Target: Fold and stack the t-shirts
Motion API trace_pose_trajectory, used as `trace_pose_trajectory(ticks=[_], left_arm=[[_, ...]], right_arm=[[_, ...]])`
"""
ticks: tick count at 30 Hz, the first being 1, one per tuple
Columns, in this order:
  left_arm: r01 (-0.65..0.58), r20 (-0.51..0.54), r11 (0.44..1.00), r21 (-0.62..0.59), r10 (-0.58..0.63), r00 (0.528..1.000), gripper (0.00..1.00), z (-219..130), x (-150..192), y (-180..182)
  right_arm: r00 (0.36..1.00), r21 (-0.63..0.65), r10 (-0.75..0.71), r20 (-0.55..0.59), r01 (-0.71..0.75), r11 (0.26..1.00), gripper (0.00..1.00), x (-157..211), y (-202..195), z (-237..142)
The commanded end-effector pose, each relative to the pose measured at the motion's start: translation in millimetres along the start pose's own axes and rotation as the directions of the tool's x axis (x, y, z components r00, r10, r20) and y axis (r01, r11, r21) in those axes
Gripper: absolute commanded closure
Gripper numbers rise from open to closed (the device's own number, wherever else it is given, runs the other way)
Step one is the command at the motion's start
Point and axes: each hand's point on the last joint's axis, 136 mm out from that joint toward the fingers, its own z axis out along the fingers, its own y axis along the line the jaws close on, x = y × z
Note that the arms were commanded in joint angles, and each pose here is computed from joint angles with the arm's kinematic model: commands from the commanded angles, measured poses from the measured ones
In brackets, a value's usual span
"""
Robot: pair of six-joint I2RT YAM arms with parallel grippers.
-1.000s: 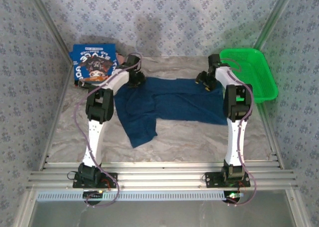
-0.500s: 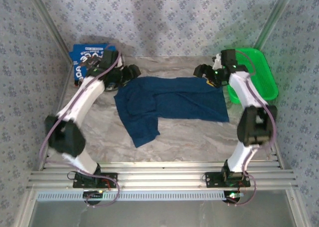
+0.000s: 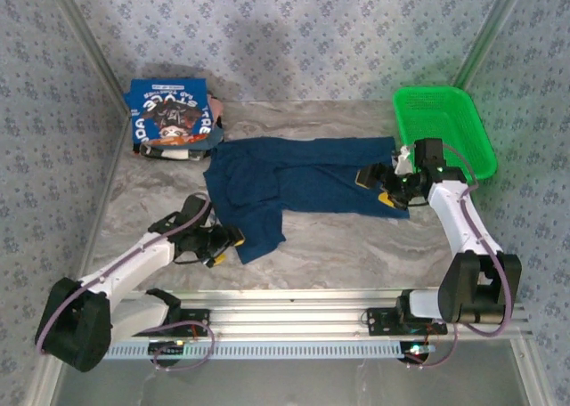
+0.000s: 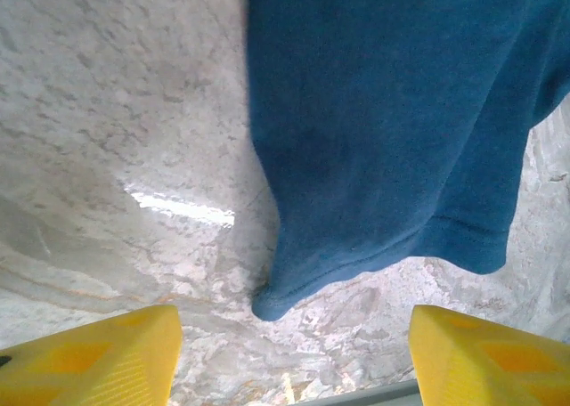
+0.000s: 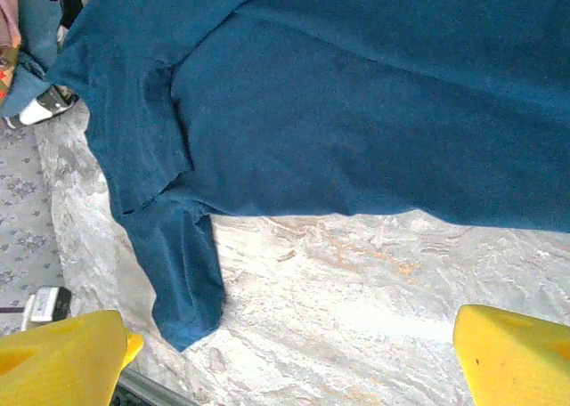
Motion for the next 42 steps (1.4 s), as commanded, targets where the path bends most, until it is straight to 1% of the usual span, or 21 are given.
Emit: trace_pose_trajectory(ticks=[1,6,9,12,20,23,25,27,30,32,34,35,37,38,42], left_arm=[[-0.018,0.007,0.997,0.073,0.018,1.000,0.32,5.4,-0.2,-22.4],[-0.032,-0.032,0.999,0.038,0.033,0.999,0.34,26.0,14.9,-16.0],[-0.041,-0.058,0.999,-0.005,0.040,0.997,0.34,31.7,24.6,-8.8],[-0.049,-0.067,0.999,-0.017,0.048,0.997,0.34,35.6,28.5,-7.0],[-0.077,-0.027,0.997,-0.016,0.076,0.997,0.38,45.0,21.0,-16.5],[-0.089,-0.026,0.995,-0.042,0.088,0.996,0.44,48.8,18.4,-15.4],[-0.102,-0.009,0.995,-0.011,0.102,0.995,0.45,49.0,14.2,-27.0],[-0.128,-0.004,0.992,-0.010,0.128,0.992,0.48,49.7,9.8,-37.0],[-0.150,-0.007,0.988,-0.025,0.150,0.989,0.60,55.9,4.7,-45.4],[-0.167,-0.011,0.985,-0.038,0.167,0.986,0.71,59.6,1.4,-50.1],[-0.192,-0.014,0.977,-0.097,0.191,0.981,0.83,57.7,-1.3,-45.7],[-0.197,-0.009,0.975,-0.106,0.198,0.980,0.89,53.3,-2.1,-45.5],[-0.191,0.010,0.975,-0.113,0.193,0.981,0.97,42.4,-1.3,-41.3],[-0.184,0.021,0.975,-0.121,0.188,0.982,1.00,35.2,0.1,-36.2],[-0.149,0.065,0.976,-0.157,0.161,0.985,1.00,1.7,7.5,-10.8]], right_arm=[[0.999,-0.040,-0.039,0.000,0.039,0.998,0.03,3.6,10.3,-10.7],[0.999,-0.035,-0.035,-0.001,0.035,0.999,0.03,3.4,6.7,-14.0],[1.000,-0.030,-0.030,0.000,0.030,0.999,0.03,3.9,3.1,-16.0],[1.000,-0.031,-0.021,0.003,0.021,0.999,0.03,3.6,-0.2,-16.3],[1.000,-0.025,-0.003,0.000,0.003,1.000,0.03,4.1,-9.9,-15.1],[1.000,-0.030,0.012,0.001,-0.011,0.999,0.03,4.6,-14.3,-13.7],[1.000,-0.030,0.015,0.000,-0.014,0.999,0.03,5.2,-16.9,-11.3],[1.000,-0.020,0.022,-0.009,-0.023,1.000,0.03,7.0,-21.7,-8.5],[0.999,0.004,0.027,-0.019,-0.027,1.000,0.03,9.7,-30.8,-5.1],[0.999,0.089,0.045,-0.023,-0.042,0.995,0.03,13.3,-47.4,-6.3],[0.997,0.196,0.077,-0.006,-0.074,0.978,0.03,14.5,-70.9,-12.5],[0.995,0.234,0.104,-0.001,-0.101,0.967,0.03,16.4,-81.4,-15.8],[0.990,0.281,0.143,-0.006,-0.136,0.950,0.04,22.5,-95.7,-20.0],[0.986,0.316,0.169,-0.012,-0.156,0.936,0.04,27.5,-104.3,-21.3],[0.962,0.381,0.274,0.002,-0.254,0.889,0.08,42.6,-127.3,-21.6]])
